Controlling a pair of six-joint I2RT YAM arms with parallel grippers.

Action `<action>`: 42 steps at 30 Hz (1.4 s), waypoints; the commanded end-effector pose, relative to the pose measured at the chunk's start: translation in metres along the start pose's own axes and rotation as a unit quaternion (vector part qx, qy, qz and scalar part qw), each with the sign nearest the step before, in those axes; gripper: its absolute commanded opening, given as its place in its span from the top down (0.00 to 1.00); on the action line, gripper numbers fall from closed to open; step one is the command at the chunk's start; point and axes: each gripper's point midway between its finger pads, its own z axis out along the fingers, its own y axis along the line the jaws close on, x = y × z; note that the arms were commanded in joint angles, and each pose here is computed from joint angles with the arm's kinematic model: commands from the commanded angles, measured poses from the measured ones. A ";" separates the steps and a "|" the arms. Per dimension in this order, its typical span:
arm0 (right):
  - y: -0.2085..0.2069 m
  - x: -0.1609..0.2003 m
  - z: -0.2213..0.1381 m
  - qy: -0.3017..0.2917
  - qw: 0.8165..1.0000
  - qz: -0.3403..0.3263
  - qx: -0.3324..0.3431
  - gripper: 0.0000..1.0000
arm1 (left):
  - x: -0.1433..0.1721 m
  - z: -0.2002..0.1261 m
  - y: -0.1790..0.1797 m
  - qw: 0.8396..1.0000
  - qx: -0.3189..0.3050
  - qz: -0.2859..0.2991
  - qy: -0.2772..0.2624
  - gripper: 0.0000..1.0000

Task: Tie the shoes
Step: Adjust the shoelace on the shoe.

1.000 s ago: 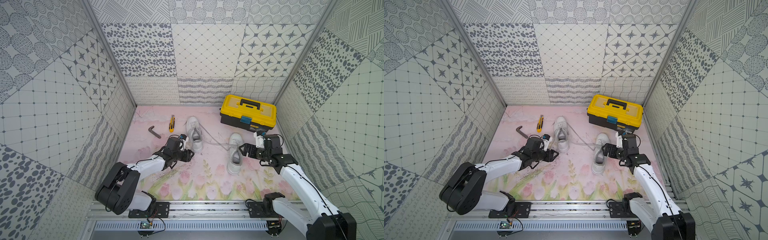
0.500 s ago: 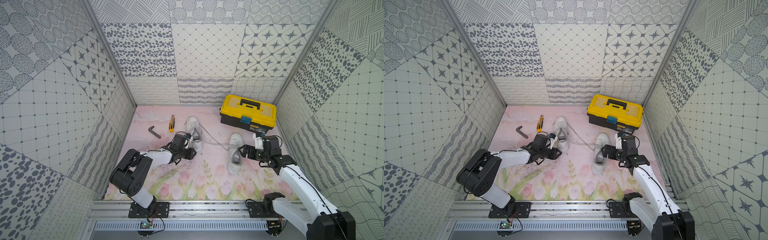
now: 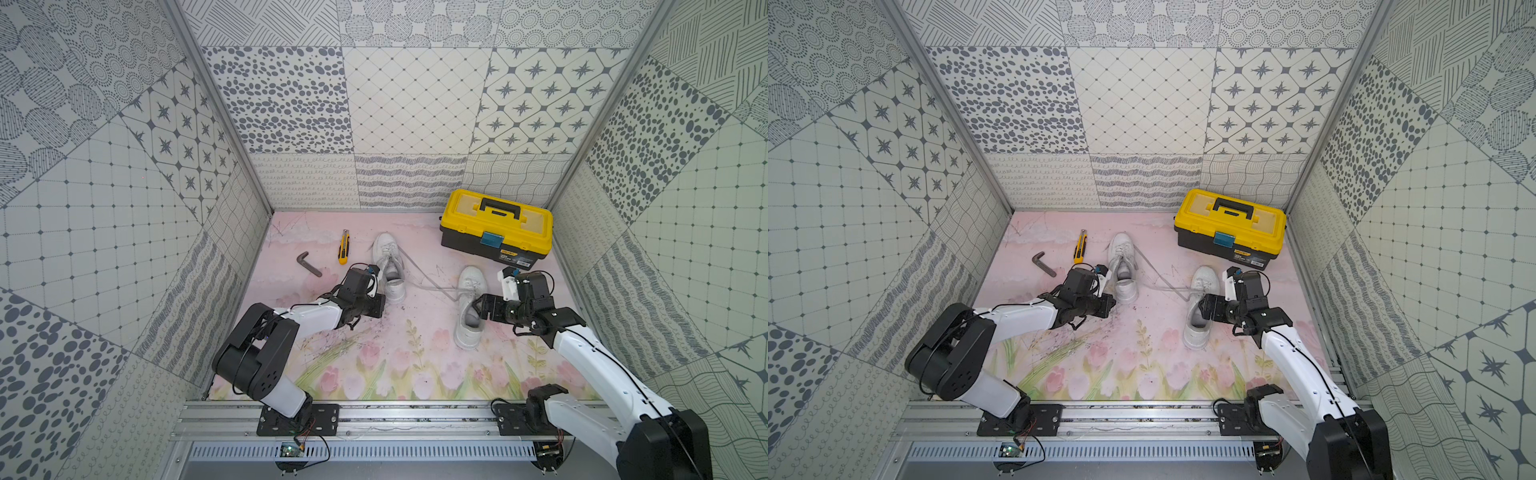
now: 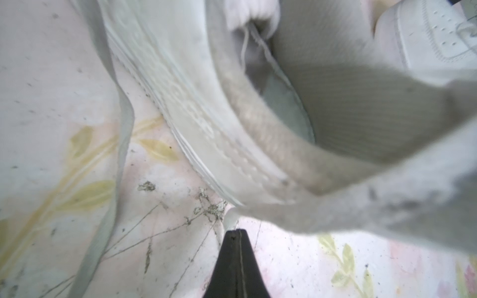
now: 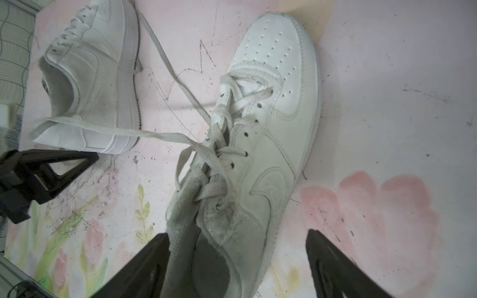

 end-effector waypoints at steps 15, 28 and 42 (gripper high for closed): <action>0.002 0.013 0.019 0.031 0.999 -0.015 0.028 0.83 | -0.120 -0.153 -0.063 0.978 0.034 0.082 -0.187 1.00; 0.008 0.000 0.004 -0.006 0.999 -0.026 0.024 1.00 | -0.129 -0.175 -0.079 0.974 0.060 0.097 -0.196 0.91; 0.007 -0.001 0.005 -0.004 0.999 -0.037 0.028 1.00 | -0.028 -0.072 -0.034 0.994 0.033 0.107 -0.009 0.41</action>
